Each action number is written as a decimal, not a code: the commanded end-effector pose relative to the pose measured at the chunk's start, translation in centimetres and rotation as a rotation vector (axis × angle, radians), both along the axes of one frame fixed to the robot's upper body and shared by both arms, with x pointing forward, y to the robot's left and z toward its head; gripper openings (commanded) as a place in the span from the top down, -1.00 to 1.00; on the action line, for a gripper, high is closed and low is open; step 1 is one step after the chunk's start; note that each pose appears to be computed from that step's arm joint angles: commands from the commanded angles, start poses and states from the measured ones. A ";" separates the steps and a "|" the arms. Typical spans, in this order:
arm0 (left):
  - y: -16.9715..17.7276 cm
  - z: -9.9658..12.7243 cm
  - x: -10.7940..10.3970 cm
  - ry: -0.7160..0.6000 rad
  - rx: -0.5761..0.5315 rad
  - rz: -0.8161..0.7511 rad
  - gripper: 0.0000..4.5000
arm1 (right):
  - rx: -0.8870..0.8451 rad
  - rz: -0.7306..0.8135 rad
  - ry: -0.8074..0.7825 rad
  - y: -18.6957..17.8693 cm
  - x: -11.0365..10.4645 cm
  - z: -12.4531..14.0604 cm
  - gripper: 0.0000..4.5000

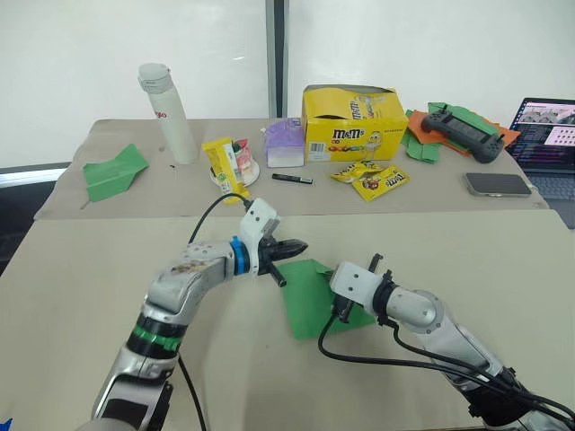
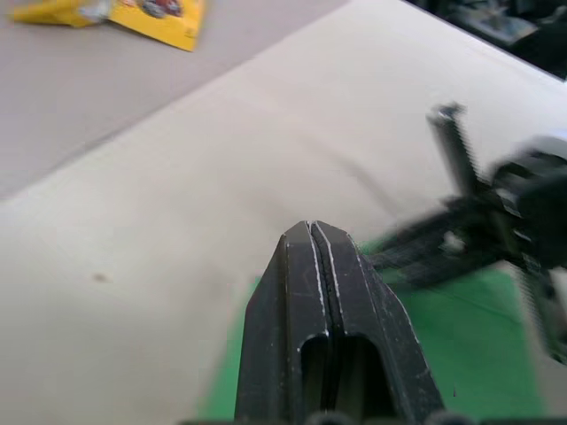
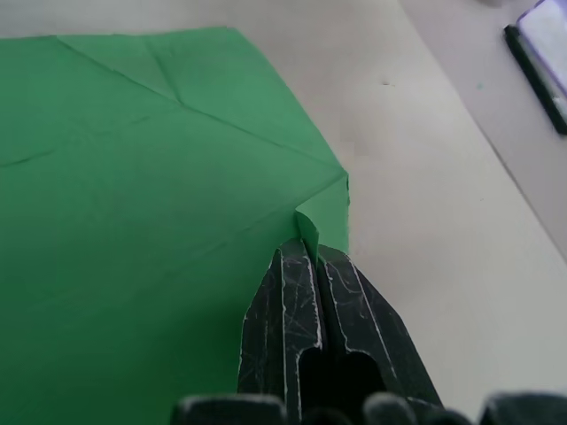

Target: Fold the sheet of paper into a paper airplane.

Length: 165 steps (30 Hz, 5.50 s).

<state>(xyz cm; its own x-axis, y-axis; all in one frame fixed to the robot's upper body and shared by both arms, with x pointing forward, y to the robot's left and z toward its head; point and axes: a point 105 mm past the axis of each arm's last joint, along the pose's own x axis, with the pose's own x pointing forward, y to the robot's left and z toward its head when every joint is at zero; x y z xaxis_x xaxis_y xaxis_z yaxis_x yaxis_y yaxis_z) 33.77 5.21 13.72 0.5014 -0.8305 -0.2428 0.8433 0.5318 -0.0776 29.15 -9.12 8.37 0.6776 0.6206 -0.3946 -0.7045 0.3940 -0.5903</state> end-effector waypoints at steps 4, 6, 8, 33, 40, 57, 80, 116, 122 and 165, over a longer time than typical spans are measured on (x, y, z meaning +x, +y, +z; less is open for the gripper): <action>-3.3 0.5 0.9 -0.061 0.075 -0.115 1.00 | 0.021 -0.005 0.074 0.9 -1.0 -0.5 0.98; -4.0 -0.1 0.7 -0.055 0.108 -0.153 1.00 | 0.022 -0.017 0.078 1.0 -1.1 -0.5 0.98; -4.6 -0.5 0.5 -0.049 0.120 -0.173 1.00 | 0.025 -0.028 0.083 1.0 -1.2 -0.6 0.98; -5.1 -7.0 -0.3 0.059 0.234 -0.158 1.00 | 0.076 -0.087 0.189 -0.9 -1.7 -0.3 0.72; -4.9 -7.4 -0.4 0.058 0.242 -0.164 1.00 | 0.143 0.051 0.299 -1.5 -4.8 2.3 -0.33; -4.0 -7.2 -0.7 0.059 0.245 -0.129 1.00 | 0.391 -0.335 0.317 -1.7 0.2 -0.9 0.98; -5.6 -6.6 -0.8 0.085 0.172 -0.169 1.00 | 0.383 -0.278 0.165 -5.3 -1.8 2.5 0.98; 7.1 -5.2 -5.2 0.420 -0.188 0.299 0.36 | 0.204 -0.137 0.354 0.2 0.7 -3.2 1.00; 6.0 -4.5 -6.3 0.499 -0.264 0.243 -0.10 | 0.230 -0.092 0.281 -0.1 0.8 -1.5 1.00; 3.1 -3.7 -5.3 0.638 -0.402 0.236 -0.10 | 0.134 -0.003 0.363 0.1 -2.0 -3.9 1.00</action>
